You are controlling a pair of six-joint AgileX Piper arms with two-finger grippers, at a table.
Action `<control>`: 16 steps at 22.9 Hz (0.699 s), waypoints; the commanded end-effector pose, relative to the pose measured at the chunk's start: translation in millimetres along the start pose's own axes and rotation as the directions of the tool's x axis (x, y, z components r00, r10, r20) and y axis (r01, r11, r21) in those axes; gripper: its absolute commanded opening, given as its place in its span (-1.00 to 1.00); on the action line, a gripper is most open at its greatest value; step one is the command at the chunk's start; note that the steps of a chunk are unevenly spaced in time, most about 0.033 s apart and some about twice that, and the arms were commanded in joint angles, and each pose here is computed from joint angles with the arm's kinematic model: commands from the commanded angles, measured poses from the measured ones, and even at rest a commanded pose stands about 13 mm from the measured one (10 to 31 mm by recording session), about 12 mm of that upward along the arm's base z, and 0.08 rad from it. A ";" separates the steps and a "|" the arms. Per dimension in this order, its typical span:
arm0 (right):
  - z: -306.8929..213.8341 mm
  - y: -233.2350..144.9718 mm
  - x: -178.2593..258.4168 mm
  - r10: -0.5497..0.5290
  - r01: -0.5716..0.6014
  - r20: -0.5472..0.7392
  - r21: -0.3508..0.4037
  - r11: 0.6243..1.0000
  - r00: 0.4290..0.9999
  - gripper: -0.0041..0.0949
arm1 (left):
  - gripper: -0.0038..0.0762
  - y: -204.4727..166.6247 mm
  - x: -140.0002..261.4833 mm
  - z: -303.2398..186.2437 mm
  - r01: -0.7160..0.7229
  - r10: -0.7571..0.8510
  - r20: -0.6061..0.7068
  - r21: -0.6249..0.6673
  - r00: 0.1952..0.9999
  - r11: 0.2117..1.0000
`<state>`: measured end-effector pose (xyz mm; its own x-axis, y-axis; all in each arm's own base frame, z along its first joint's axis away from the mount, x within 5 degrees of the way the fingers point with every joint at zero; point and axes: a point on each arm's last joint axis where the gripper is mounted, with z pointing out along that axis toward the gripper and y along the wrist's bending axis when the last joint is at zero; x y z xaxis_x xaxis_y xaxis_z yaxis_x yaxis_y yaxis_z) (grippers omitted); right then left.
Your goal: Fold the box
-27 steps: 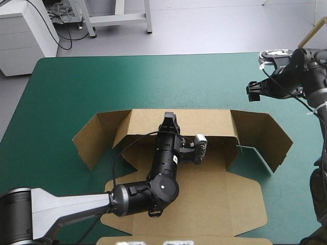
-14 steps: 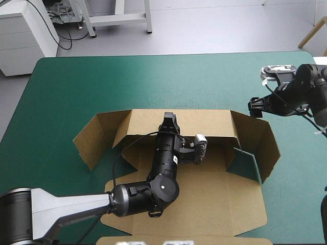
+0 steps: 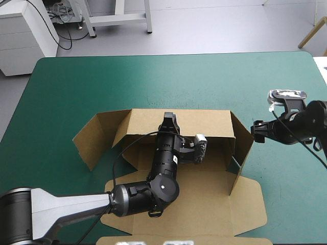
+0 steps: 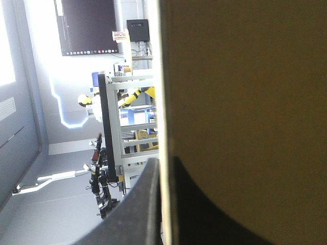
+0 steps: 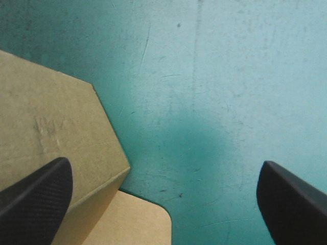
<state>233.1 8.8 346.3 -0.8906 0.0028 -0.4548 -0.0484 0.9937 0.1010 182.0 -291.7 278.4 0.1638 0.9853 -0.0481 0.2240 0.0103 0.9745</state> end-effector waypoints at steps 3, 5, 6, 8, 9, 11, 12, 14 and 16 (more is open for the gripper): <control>-13.4 8.4 22.2 0.025 -0.010 0.174 -0.087 0.996 0.984 0.90 | -0.93 19.8 4.4 -7.3 0.056 -0.057 -0.003 -0.053 0.998 0.997; -11.4 11.4 32.1 0.022 0.002 0.192 -0.122 0.993 0.981 0.90 | -0.93 19.8 4.4 -7.3 0.056 -0.057 -0.003 -0.053 0.998 0.997; -9.5 12.9 38.6 0.019 0.010 0.204 -0.139 0.990 0.979 0.90 | -0.93 19.8 4.4 -7.3 0.055 -0.055 -0.003 -0.053 0.998 0.997; -8.6 16.0 50.7 -0.001 0.038 0.217 -0.169 0.985 0.976 0.90 | -0.93 19.8 4.4 -7.3 0.049 -0.049 -0.003 -0.053 0.999 0.997; -7.8 16.5 53.7 -0.005 0.044 0.218 -0.174 0.984 0.976 0.90 | -0.93 19.8 4.4 -7.3 0.047 -0.047 -0.004 -0.053 0.999 0.997; -5.6 19.8 60.5 -0.028 0.081 0.248 -0.206 0.975 0.968 0.90 | -0.93 19.8 4.4 -7.3 0.047 -0.047 -0.004 -0.053 0.999 0.997; -2.1 23.0 64.6 -0.040 0.107 0.266 -0.241 0.965 0.963 0.90 | -0.93 19.8 4.4 -7.3 0.047 -0.047 -0.004 -0.053 0.999 0.997; 3.8 25.2 69.7 -0.047 0.127 0.284 -0.269 0.955 0.958 0.90 | -0.93 19.9 4.5 -7.3 0.047 -0.048 -0.005 -0.054 0.999 0.997; 8.7 26.2 72.5 -0.063 0.148 0.291 -0.281 0.948 0.955 0.90 | -0.93 19.9 4.5 -7.3 0.047 -0.048 -0.005 -0.054 0.999 0.997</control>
<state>168.9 33.8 301.0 -0.7788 -0.0480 -0.6254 -0.2737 0.9232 0.2699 182.0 -291.8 278.4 0.1647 0.9853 -0.0457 0.2228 0.0080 0.9748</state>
